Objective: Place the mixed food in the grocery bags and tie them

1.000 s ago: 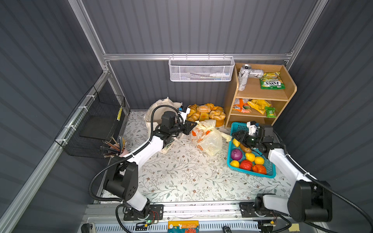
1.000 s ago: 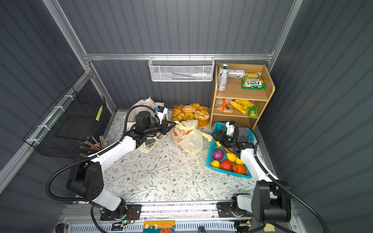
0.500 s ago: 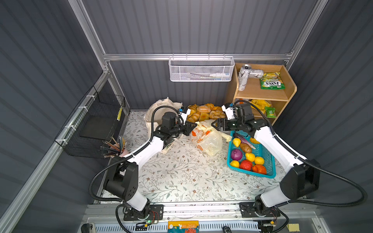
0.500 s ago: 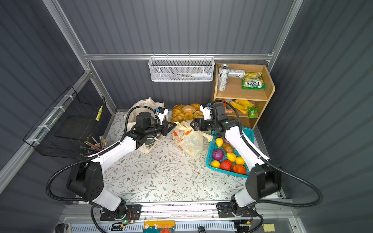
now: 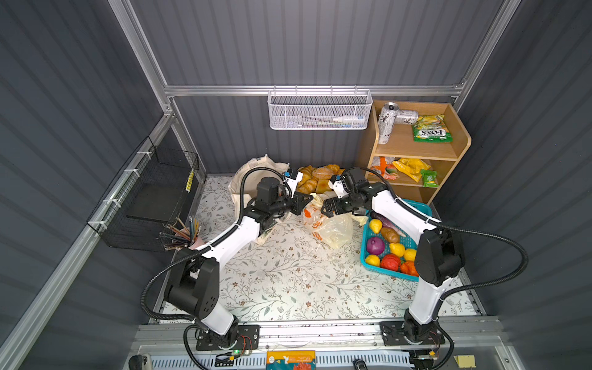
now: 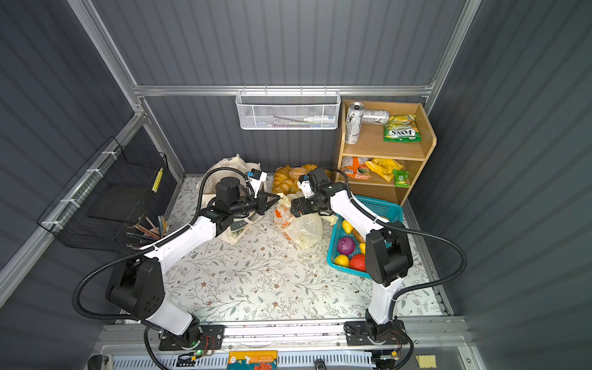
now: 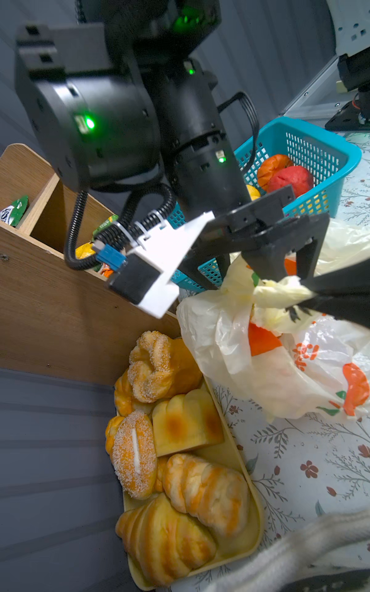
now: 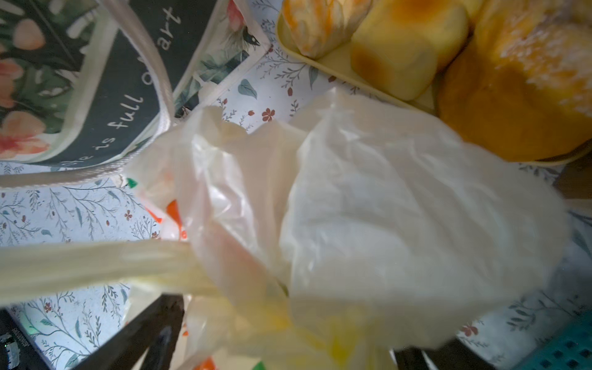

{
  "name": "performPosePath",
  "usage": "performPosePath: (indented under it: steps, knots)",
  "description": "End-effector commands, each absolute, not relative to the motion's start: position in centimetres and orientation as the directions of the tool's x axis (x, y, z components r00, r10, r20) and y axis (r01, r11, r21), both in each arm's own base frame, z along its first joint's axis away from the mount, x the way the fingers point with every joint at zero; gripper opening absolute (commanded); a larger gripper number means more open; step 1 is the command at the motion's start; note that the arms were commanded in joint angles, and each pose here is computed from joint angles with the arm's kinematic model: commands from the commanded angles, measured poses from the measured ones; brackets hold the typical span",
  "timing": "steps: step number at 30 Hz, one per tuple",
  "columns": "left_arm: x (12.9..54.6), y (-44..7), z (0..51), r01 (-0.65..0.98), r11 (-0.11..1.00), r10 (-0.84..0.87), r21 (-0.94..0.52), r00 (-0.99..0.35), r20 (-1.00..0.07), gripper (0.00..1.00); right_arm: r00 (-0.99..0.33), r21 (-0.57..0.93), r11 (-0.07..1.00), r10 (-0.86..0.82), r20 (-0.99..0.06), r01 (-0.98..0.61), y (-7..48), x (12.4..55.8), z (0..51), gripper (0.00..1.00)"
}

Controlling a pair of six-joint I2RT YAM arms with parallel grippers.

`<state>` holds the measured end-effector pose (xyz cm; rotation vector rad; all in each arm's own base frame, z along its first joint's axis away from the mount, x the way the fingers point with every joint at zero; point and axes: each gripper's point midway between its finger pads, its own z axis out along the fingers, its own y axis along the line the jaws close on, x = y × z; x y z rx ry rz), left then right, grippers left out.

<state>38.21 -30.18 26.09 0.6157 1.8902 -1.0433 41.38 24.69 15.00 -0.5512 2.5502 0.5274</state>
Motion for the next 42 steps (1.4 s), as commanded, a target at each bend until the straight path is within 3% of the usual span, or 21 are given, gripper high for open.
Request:
performPosePath:
  steps: [1,4,6,9,12,15,17,22,25,32,42]
  knots:
    - [38.1,-30.8,28.0,0.773,0.498,0.017,-0.393,-0.462,-0.887,0.0,-0.805,0.257,0.845,-0.288,-0.519,-0.469,25.0,41.6,15.1,0.89]
    - [38.1,-30.9,28.4,0.779,0.488,0.016,-0.393,-0.459,-0.888,0.05,-0.814,0.282,0.837,-0.285,-0.506,-0.468,25.2,41.0,14.6,0.72]
    - [38.1,-30.9,28.9,0.783,0.486,0.012,-0.389,-0.45,-0.893,0.23,-0.819,0.298,0.833,-0.278,-0.502,-0.465,25.2,40.7,14.5,0.48]
    - [38.0,-30.8,30.5,0.79,0.485,-0.006,-0.375,-0.425,-0.905,0.4,-0.821,0.321,0.826,-0.264,-0.507,-0.463,25.4,40.0,14.8,0.18]
    - [37.8,-30.4,33.9,0.801,0.494,-0.031,-0.338,-0.372,-0.928,0.48,-0.819,0.34,0.819,-0.248,-0.517,-0.463,25.4,39.5,15.6,0.02]
    - [37.6,-29.2,38.1,0.795,0.543,-0.039,-0.27,-0.297,-0.954,0.57,-0.814,0.352,0.819,-0.219,-0.538,-0.452,25.1,39.4,16.7,0.0]
    - [37.8,-28.0,40.8,0.771,0.601,-0.031,-0.209,-0.239,-0.971,0.57,-0.812,0.397,0.795,-0.194,-0.551,-0.459,25.4,39.0,18.0,0.0]
    - [39.1,-23.6,41.6,0.599,0.798,0.095,-0.06,-0.224,-0.97,0.61,-0.799,0.459,0.769,-0.107,-0.592,-0.444,24.6,38.8,21.4,0.0]
    - [39.6,-22.2,38.7,0.55,0.835,0.227,0.026,-0.301,-0.926,0.63,-0.78,0.472,0.767,-0.057,-0.623,-0.434,23.6,38.7,23.7,0.0]
    - [38.6,-22.9,30.9,0.585,0.797,0.48,0.151,-0.462,-0.746,0.63,-0.729,0.508,0.765,0.074,-0.68,-0.396,20.1,38.4,28.9,0.0]
    - [40.4,-23.0,24.6,0.527,0.777,0.626,0.346,-0.582,-0.52,0.63,-0.694,0.523,0.772,0.152,-0.703,-0.361,17.2,37.9,31.0,0.0]
